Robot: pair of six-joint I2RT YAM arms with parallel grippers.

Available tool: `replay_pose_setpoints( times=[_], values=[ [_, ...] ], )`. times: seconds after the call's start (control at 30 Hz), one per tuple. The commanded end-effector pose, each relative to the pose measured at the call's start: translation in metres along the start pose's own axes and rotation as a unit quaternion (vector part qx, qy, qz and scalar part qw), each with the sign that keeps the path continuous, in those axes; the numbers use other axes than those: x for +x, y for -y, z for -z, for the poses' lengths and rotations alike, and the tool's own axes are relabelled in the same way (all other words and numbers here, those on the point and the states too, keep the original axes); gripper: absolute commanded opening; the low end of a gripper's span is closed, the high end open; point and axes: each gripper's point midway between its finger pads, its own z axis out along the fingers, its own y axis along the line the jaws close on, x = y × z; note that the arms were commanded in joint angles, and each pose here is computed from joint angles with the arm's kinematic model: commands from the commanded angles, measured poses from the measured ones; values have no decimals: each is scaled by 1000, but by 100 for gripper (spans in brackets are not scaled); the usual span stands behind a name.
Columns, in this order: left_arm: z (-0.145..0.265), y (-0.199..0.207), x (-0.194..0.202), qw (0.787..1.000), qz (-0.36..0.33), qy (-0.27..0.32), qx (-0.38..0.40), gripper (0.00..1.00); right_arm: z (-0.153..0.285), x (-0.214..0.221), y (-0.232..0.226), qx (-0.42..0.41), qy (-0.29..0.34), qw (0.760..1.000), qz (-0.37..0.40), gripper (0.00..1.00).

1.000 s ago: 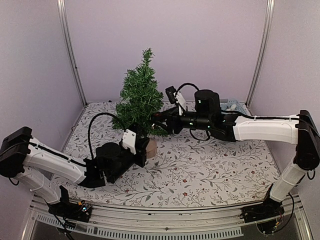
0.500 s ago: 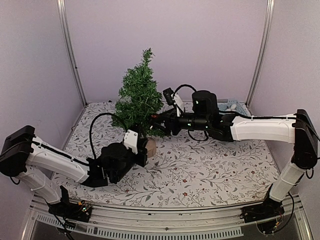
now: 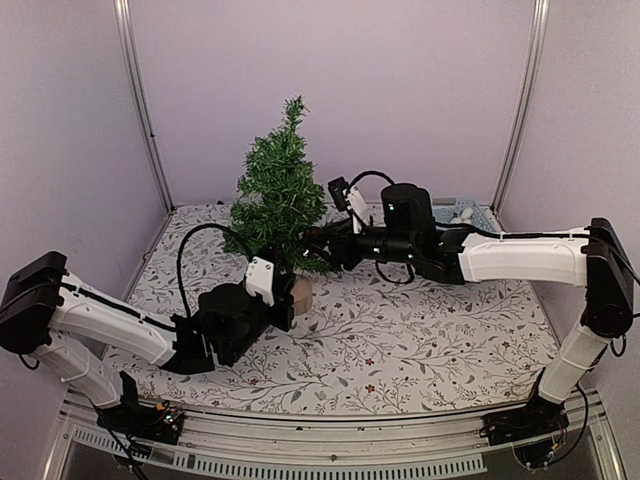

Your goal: Decorate the small christmas tree

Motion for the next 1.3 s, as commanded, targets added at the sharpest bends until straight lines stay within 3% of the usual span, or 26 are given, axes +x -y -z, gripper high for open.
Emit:
replay_pose_setpoints(
  times=[0.0,0.23,0.47,0.73,0.9,1.27],
  values=[
    [4,2,-6,1000,6,11,2,0,-2,-3,3,15,4,1000,-5,40],
    [5,0,-6,1000,7,11,-3,1,1,-3,3,18,3,1000,-7,56],
    [5,0,-7,1000,7,10,-3,14,7,-7,-1,9,7,1000,-7,68],
    [5,0,-6,1000,8,5,-3,33,19,-15,-3,13,18,1000,-6,74],
    [9,2,-8,1000,10,4,9,40,27,-22,-2,22,29,999,-3,79],
    [47,15,-21,995,8,55,85,54,46,-31,3,8,38,999,-13,79]
  ],
)
